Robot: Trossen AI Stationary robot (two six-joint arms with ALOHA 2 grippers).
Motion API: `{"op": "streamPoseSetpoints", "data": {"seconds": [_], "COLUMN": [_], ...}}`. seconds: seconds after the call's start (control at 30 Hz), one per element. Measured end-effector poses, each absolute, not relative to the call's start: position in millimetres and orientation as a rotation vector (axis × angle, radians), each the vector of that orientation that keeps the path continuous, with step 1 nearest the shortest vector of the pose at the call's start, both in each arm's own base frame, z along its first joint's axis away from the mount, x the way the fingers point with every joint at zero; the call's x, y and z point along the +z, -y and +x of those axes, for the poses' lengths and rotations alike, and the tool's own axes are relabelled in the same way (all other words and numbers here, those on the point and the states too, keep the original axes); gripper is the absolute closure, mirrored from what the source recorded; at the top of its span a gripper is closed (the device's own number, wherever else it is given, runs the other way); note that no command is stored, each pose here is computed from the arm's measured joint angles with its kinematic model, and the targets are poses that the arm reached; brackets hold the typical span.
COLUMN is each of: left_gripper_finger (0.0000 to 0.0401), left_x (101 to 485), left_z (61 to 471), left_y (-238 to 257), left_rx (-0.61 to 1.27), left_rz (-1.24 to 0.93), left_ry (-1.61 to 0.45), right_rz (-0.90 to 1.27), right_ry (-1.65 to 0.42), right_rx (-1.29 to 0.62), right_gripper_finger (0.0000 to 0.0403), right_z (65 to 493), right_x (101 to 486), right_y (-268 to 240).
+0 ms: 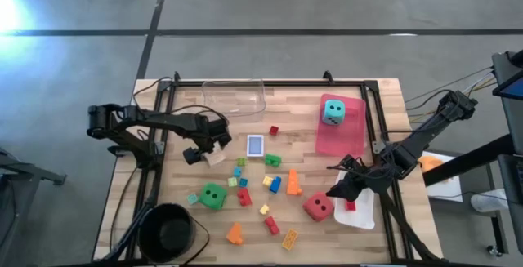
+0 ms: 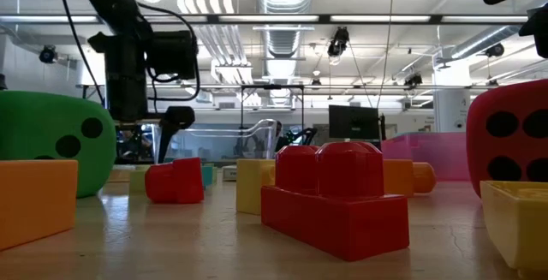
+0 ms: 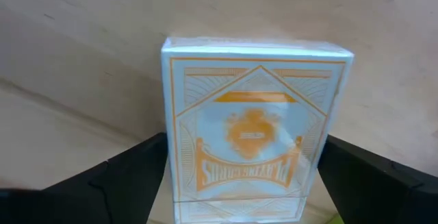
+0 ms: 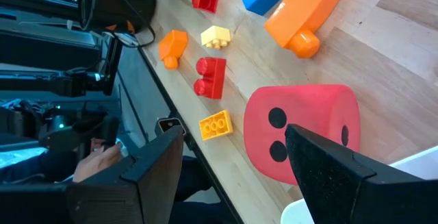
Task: Pick & Place Toys
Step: Put the orange deck of cards box into the transparent bin
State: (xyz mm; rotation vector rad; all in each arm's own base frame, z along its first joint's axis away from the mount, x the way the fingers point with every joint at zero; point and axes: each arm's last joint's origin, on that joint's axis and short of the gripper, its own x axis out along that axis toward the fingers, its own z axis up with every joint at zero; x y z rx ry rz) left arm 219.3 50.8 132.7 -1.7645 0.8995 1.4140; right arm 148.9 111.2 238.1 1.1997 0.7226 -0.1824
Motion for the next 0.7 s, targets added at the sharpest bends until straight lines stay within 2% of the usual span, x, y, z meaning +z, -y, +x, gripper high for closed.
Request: {"op": "streamPoseSetpoints", "data": {"seconds": [0.13,0.3,0.7], "left_gripper_finger": [0.0054,0.0102,0.0102], "left_x": [128.4,128.2,131.5], "left_z": [215.9,215.8,216.2], "left_y": [-49.3,-49.0,-49.1], "left_rx": [1.402,1.405,1.386], "left_rz": [-1.781,-1.779,-1.768], "left_ry": [-0.908,-0.912,-0.902], "right_rz": [1.2,1.2,1.2], "right_ry": [-0.722,-0.723,-0.722], "right_rx": [-0.183,-0.183,-0.183], "right_gripper_finger": [0.0151,0.0151,0.0151], "right_z": [148.9,148.9,148.9], "right_x": [238.1,238.1,238.1], "right_y": [-111.2,-111.3,-111.2]}}
